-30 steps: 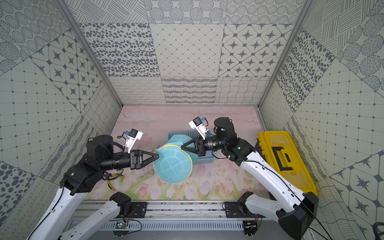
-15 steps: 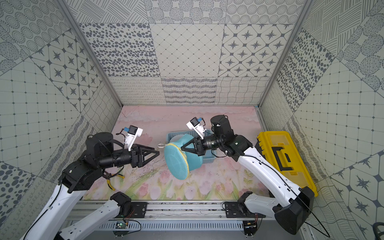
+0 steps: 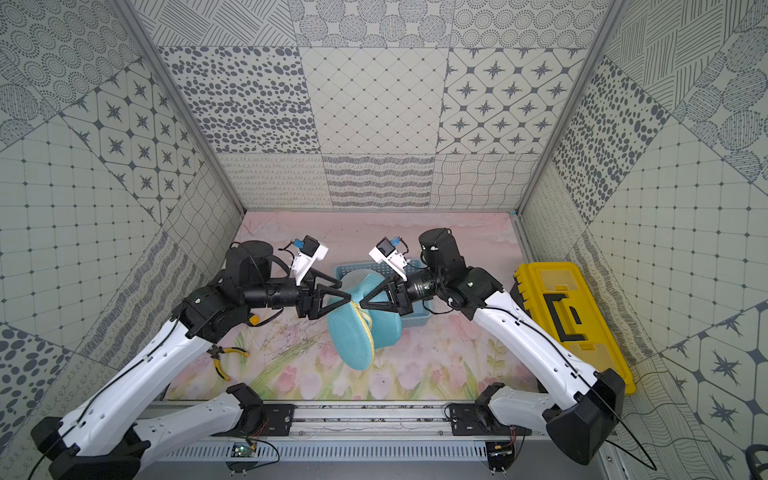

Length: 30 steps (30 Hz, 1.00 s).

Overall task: Turn the laundry bag inside out
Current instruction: Zip the zipper on the laundry bag.

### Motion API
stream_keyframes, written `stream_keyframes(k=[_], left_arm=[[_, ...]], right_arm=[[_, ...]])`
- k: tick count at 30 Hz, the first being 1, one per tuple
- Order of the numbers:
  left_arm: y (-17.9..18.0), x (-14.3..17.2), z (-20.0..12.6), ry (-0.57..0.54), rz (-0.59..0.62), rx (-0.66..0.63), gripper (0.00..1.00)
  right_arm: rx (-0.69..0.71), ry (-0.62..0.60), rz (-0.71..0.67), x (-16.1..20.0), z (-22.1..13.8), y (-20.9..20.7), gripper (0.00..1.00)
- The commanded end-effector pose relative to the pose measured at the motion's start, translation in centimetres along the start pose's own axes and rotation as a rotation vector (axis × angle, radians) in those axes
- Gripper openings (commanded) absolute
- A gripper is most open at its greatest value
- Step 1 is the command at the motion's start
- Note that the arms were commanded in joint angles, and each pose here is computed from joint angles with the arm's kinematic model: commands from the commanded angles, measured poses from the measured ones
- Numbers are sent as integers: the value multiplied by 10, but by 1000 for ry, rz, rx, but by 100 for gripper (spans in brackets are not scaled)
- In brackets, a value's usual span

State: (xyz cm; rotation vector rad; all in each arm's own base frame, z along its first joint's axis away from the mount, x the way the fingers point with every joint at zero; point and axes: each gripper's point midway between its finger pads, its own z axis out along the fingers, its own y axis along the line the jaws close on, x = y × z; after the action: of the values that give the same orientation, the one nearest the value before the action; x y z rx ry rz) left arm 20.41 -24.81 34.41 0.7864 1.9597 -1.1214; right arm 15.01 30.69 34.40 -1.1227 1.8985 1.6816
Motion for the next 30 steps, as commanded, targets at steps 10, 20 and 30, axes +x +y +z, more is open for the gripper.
stream_keyframes(k=[10, 20, 30], left_arm=[[-47, 10, 13, 101, 53, 357, 70], [-59, 38, 4, 182, -21, 401, 63], [-33, 51, 22, 229, 15, 173, 5]], right_arm=[[-51, -27, -99, -22, -7, 10, 0], [15, -57, -64, -37, -12, -13, 0], [82, -80, -19, -33, -12, -21, 12]])
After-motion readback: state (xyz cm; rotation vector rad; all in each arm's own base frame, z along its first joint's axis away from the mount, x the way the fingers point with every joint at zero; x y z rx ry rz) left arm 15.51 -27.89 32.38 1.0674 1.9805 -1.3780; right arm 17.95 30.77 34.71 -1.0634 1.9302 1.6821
